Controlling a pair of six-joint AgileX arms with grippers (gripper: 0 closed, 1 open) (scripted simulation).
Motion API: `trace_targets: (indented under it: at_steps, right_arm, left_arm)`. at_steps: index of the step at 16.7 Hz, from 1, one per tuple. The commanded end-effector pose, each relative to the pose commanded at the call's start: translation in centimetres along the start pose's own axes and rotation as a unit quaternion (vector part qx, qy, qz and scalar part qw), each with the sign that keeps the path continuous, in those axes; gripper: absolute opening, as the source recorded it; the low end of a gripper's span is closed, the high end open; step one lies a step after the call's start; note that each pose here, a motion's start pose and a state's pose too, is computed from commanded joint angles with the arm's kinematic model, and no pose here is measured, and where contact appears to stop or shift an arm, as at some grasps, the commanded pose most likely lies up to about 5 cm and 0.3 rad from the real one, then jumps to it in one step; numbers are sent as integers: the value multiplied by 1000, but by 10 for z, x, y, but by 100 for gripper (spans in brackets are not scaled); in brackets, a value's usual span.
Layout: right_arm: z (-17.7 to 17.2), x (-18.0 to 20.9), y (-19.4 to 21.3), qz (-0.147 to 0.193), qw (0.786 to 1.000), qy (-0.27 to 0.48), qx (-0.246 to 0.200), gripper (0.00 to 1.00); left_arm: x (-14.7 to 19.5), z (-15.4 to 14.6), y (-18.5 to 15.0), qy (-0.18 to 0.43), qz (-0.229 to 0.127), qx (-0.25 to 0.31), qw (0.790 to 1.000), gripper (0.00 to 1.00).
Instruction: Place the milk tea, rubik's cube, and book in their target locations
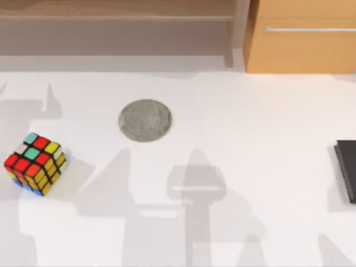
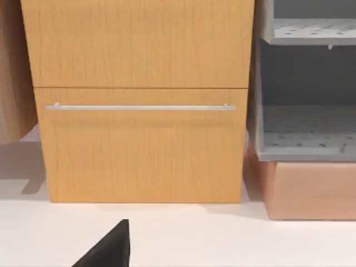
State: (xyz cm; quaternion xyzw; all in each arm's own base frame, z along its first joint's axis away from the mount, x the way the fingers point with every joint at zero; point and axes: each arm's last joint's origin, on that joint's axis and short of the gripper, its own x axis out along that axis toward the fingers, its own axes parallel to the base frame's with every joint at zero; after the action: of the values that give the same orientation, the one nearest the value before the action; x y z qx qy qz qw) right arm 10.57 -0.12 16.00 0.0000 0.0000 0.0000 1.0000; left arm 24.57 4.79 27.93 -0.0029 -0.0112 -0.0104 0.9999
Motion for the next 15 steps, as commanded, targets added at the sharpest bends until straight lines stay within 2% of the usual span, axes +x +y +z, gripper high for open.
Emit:
trace_targets:
  at_steps: [4, 7, 11, 15]
  right_arm:
    - [0, 0, 0, 0, 1000, 0, 0, 100]
    - [0, 0, 0, 0, 1000, 0, 0, 100]
    - [0, 0, 0, 0, 1000, 0, 0, 100]
    - [0, 0, 0, 0, 1000, 0, 0, 100]
  left_arm:
    - [76, -26, 41, 22, -1, -7, 1000, 100]
    - [116, -52, 70, 23, -2, -8, 1000, 100]
    - [140, -71, 95, 11, -3, -3, 1000, 100]
    - [143, -72, 98, 8, -3, -2, 1000, 100]
